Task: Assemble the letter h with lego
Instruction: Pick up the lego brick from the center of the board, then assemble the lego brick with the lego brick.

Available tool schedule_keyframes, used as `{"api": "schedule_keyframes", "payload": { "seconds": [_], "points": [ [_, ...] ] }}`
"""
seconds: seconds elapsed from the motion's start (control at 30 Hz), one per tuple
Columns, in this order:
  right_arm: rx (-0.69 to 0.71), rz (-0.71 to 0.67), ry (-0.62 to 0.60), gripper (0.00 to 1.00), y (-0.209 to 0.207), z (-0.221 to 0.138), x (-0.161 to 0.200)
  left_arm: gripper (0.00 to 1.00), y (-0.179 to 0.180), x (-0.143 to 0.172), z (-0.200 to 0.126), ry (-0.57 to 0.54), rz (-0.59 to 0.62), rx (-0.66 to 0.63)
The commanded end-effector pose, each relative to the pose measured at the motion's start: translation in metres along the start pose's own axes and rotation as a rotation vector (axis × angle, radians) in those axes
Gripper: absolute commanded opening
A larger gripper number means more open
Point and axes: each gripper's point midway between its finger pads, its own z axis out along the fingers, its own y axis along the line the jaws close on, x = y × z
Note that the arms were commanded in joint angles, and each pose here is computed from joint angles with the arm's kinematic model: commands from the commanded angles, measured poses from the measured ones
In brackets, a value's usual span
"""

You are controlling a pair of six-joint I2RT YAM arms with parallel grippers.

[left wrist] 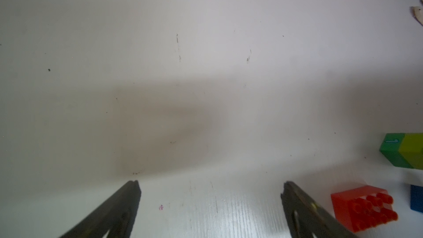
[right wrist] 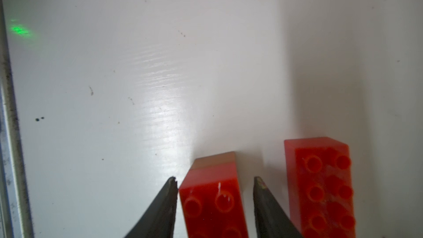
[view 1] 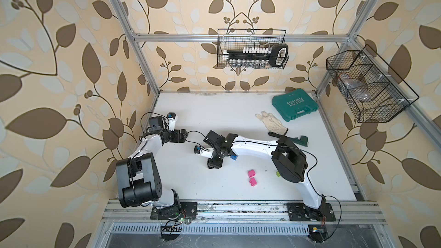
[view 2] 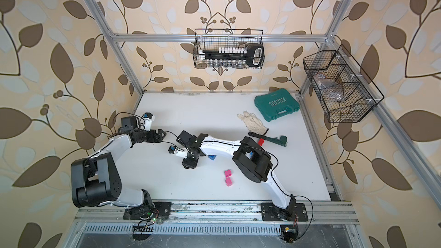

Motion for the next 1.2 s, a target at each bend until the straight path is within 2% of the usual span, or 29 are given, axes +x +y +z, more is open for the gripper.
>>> {"api": "schedule_keyframes", "payload": {
  "seconds": [0.0, 0.1, 0.37, 0.47, 0.87, 1.17],
  "points": [
    [0.018, 0.013, 0.019, 0.39, -0.004, 0.006, 0.006, 0.99, -0.001, -0.013, -0.006, -0.039, 0.009, -0.011],
    [0.003, 0.035, -0.009, 0.28, -0.003, -0.003, -0.002, 0.99, -0.001, -0.013, -0.005, -0.037, 0.008, -0.01],
    [0.009, 0.111, -0.108, 0.26, -0.025, -0.049, -0.022, 0.99, -0.002, -0.014, -0.006, -0.051, 0.016, -0.005],
    [0.028, 0.109, -0.117, 0.26, -0.037, -0.056, -0.023, 0.99, -0.002, -0.014, -0.006, -0.051, 0.014, -0.005],
    [0.063, -0.02, -0.02, 0.27, -0.056, -0.033, -0.026, 0.99, -0.004, -0.014, -0.007, -0.051, 0.02, 0.005],
    [0.048, -0.077, 0.029, 0.28, -0.059, -0.015, -0.013, 0.99, -0.005, -0.013, -0.008, -0.053, 0.024, 0.005]
  ]
}}
